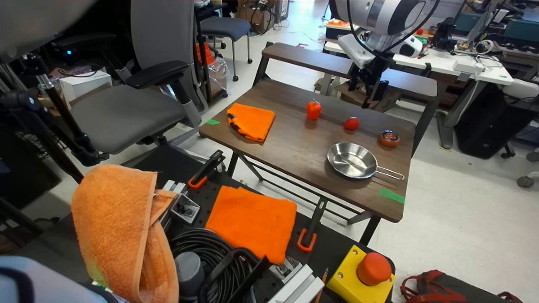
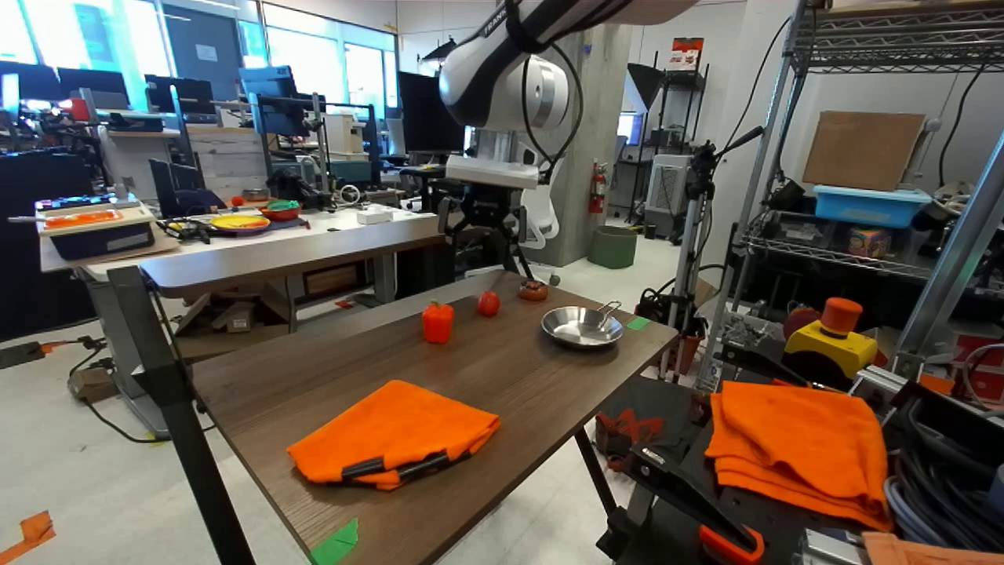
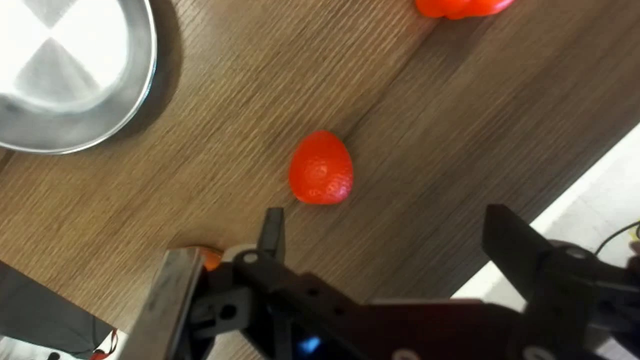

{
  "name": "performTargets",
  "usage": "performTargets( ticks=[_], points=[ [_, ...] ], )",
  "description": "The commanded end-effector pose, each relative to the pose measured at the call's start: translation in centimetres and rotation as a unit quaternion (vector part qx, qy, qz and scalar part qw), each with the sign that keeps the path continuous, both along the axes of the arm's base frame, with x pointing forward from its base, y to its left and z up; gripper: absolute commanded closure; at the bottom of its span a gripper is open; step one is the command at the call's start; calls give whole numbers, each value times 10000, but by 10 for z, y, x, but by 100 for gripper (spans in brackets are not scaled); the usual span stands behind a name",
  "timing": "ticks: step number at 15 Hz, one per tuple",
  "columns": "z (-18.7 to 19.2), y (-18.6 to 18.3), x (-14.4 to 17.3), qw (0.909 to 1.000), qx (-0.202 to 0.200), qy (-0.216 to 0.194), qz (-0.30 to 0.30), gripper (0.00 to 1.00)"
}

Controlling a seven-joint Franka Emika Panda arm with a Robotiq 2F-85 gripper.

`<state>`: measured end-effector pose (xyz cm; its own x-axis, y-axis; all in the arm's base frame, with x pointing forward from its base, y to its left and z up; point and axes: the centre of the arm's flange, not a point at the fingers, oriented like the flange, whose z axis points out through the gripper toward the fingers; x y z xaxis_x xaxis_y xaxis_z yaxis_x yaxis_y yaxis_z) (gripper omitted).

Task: Put the orange ball onto the metal plate

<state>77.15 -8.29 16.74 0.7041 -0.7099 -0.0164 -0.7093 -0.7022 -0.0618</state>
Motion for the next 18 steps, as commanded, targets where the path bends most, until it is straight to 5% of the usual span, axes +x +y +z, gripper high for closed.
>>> performTargets(
  ticks=[1,14,15,18],
  points=[
    [-21,5,33,9995,-241,221,-16,0],
    [-69,-2,41,9948,-768,649,-172,0],
    [-72,-4,41,9943,-824,643,-195,25],
    [-76,-8,41,9929,-939,683,-252,44]
  ],
)
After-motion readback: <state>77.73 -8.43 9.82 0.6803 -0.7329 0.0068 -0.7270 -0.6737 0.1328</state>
